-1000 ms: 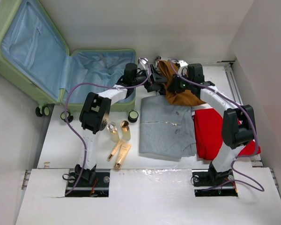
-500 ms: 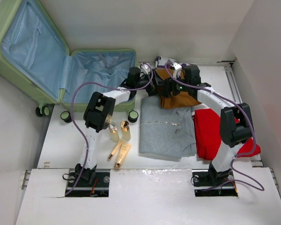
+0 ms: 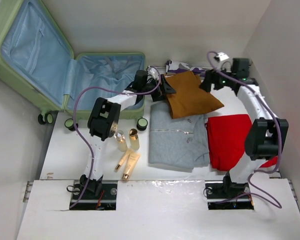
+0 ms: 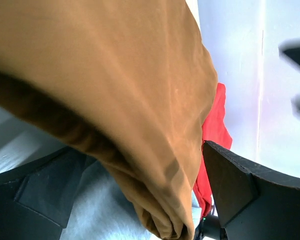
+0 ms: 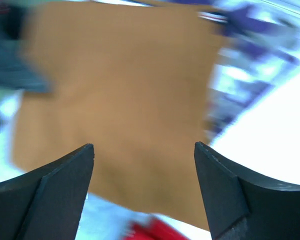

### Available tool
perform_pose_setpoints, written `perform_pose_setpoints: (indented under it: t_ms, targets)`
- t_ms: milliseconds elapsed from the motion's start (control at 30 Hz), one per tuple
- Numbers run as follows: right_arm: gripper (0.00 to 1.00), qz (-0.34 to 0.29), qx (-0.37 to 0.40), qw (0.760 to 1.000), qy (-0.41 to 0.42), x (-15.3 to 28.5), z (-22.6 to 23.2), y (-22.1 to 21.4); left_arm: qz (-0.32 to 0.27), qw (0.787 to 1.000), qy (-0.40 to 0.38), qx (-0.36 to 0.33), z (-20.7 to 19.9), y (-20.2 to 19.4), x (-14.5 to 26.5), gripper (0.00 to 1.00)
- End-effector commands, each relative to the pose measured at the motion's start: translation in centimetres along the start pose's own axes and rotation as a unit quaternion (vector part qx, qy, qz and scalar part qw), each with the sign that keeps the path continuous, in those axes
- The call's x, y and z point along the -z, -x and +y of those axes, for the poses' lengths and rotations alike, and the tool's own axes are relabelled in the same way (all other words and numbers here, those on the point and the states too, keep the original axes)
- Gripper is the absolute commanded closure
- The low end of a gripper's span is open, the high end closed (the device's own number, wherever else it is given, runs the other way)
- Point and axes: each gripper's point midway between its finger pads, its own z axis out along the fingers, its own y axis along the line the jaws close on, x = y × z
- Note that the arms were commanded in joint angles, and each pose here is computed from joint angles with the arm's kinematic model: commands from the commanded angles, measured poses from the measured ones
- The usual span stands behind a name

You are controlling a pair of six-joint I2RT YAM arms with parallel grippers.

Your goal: Pack the luggage

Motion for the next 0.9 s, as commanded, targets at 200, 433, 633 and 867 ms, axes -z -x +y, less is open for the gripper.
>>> perform_pose_setpoints:
  t_ms: [200, 433, 633, 867]
  targets:
    - [0.05, 0.075, -0.033, 0.997, -0.014, -2.7, -10.7, -5.4, 0.019, 0.999, -0.017, -0.043, -2.6, -1.3, -2.0, 0.00]
    - [0.00, 0.082, -0.061, 0.992, 0.080, -4.7, -9.5, -9.8, 0.038, 0.999, -0.012, -0.021, -2.3, -3.3, -3.1, 0.00]
    - [0.36, 0.051, -0.089, 0.976, 0.191, -5.4, -5.0, -11.8, 0.037, 0.997, -0.062, -0.022, -3.5, -3.1, -3.8, 0.00]
    - [0.77, 0.035, -0.069, 0.968, 0.239, -5.2, -2.1, -11.1, 0.050, 0.988, -0.132, -0.064, -6.3, -3.4, -4.9, 0.15]
